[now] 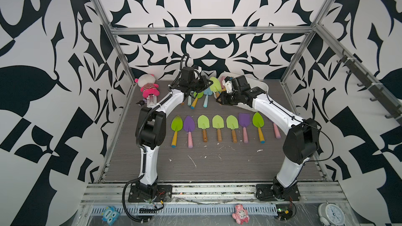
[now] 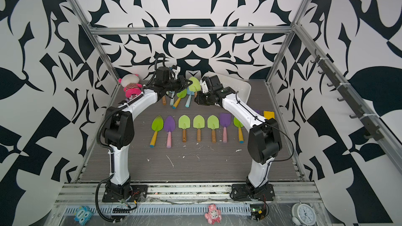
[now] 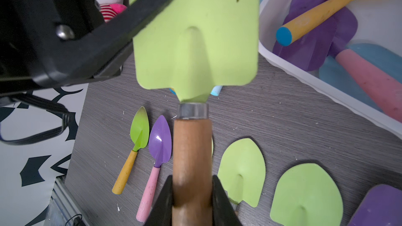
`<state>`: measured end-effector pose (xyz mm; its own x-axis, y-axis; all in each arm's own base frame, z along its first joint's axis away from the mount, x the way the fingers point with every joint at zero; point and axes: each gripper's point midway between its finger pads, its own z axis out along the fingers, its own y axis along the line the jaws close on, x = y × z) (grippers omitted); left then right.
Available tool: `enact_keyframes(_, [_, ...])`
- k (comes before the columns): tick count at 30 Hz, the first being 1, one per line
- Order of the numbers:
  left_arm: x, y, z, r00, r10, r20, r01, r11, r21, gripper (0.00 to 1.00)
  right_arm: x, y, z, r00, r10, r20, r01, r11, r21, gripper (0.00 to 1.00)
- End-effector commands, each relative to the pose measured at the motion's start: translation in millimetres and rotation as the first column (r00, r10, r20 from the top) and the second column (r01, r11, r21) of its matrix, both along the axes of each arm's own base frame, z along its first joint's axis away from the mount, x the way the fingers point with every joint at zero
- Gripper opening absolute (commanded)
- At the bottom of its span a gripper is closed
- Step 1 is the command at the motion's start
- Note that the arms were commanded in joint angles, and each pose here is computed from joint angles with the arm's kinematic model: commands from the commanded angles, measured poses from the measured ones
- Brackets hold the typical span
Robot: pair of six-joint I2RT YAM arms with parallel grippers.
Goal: Take the shovel out of the storage box
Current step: Pick up the shovel from the storage box, then place the shovel at the center of the board.
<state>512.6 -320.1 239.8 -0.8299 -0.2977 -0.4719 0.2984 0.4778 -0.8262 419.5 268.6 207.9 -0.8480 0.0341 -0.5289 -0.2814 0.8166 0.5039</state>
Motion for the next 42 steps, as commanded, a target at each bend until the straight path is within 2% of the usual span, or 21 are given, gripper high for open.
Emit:
enact_keyframes(1, [-8.1,12.6,18.8,0.995,-0.04,0.094,0.038,0.999,0.017,0.0,9.0,5.1,66.0,0.982,0.008,0.191,-0.023,0.997,0.076,0.33])
enact_keyframes(11, [-25.6,63.8,16.5,0.988,-0.089,0.125,0.077,0.992,0.098,0.0,17.8,-26.0,80.1,0.95,-0.071,0.305,0.088,0.995,-0.04,0.7])
enact_keyframes(12, [-28.6,70.5,15.8,0.987,-0.097,0.127,0.083,0.99,0.115,0.0,18.3,-27.9,80.5,0.948,-0.068,0.312,0.088,0.995,-0.05,0.71])
enact_keyframes(17, [-45.2,108.8,3.3,0.985,-0.131,0.115,0.101,0.967,0.235,0.0,26.1,-37.2,78.6,0.944,-0.049,0.325,0.083,0.992,-0.092,0.73])
enact_keyframes(22, [-64.6,145.5,-16.3,0.986,-0.157,0.062,0.124,0.922,0.366,0.0,37.9,-46.9,73.9,0.947,-0.048,0.317,0.088,0.99,-0.111,0.74])
enact_keyframes(28, [-78.5,197.7,-35.4,0.993,-0.111,-0.024,0.11,0.886,0.45,0.0,51.0,-52.5,66.0,0.955,-0.04,0.295,0.076,0.991,-0.111,0.74])
enact_keyframes(35, [-101.9,253.1,-66.0,0.983,-0.035,-0.18,0.131,0.823,0.553,0.0,70.4,-58.2,46.7,0.968,-0.033,0.249,0.058,0.994,-0.094,0.73])
enact_keyframes(42, [-120.7,289.1,-94.5,0.965,0.019,-0.26,0.151,0.773,0.616,0.0,98.4,-64.3,26.1,0.982,-0.048,0.181,0.06,0.996,-0.062,0.72])
